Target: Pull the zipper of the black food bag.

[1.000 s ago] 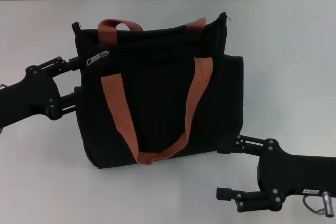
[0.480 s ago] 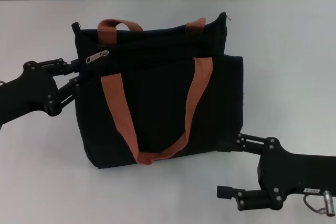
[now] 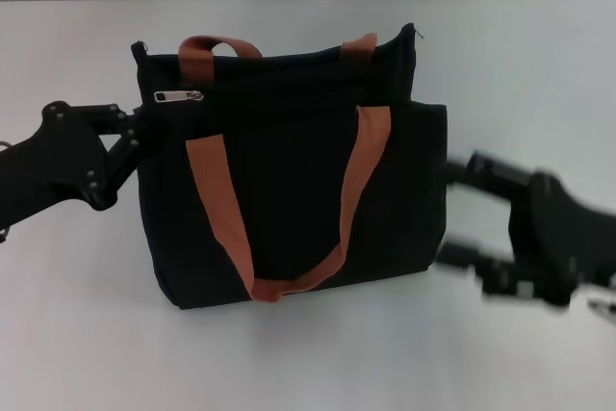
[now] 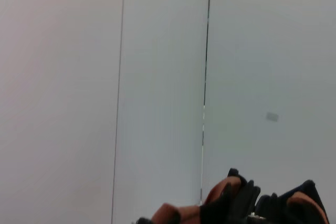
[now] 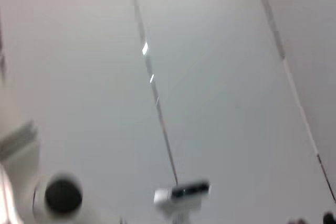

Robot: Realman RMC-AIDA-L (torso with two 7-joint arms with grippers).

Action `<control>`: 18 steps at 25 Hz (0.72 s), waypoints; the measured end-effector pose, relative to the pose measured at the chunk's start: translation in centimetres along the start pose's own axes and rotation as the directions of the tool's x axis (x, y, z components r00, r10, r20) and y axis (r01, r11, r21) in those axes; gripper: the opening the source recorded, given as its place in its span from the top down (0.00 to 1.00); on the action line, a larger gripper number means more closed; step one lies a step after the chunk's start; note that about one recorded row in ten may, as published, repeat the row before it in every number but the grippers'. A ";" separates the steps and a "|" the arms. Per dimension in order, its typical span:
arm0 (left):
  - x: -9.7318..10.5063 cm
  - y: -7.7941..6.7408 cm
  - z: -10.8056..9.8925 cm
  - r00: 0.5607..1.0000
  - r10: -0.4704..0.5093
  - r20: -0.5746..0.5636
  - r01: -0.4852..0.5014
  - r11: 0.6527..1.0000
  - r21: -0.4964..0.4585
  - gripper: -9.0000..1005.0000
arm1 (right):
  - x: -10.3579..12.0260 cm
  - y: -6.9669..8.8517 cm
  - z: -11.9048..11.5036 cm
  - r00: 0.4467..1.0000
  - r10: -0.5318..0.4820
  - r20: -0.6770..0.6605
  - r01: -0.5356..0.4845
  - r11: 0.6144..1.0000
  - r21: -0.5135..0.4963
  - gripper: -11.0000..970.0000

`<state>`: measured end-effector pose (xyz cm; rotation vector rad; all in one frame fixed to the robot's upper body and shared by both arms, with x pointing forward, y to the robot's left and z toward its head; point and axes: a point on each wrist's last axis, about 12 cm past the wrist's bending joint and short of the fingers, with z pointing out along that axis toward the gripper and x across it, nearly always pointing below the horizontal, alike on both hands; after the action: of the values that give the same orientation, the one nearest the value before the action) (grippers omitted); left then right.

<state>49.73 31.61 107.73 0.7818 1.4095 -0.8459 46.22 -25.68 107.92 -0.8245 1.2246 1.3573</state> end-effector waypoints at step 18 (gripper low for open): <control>0.3 -1.2 0.8 0.989 0.123 0.085 -0.120 0.992 -0.037 0.96 | -7.6 -7.4 7.3 0.856 0.489 -0.165 -0.498 0.867 -0.016 0.14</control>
<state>49.09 30.36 107.49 0.7893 1.2825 -0.7525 55.91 -21.40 115.22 -0.6872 1.6016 1.7734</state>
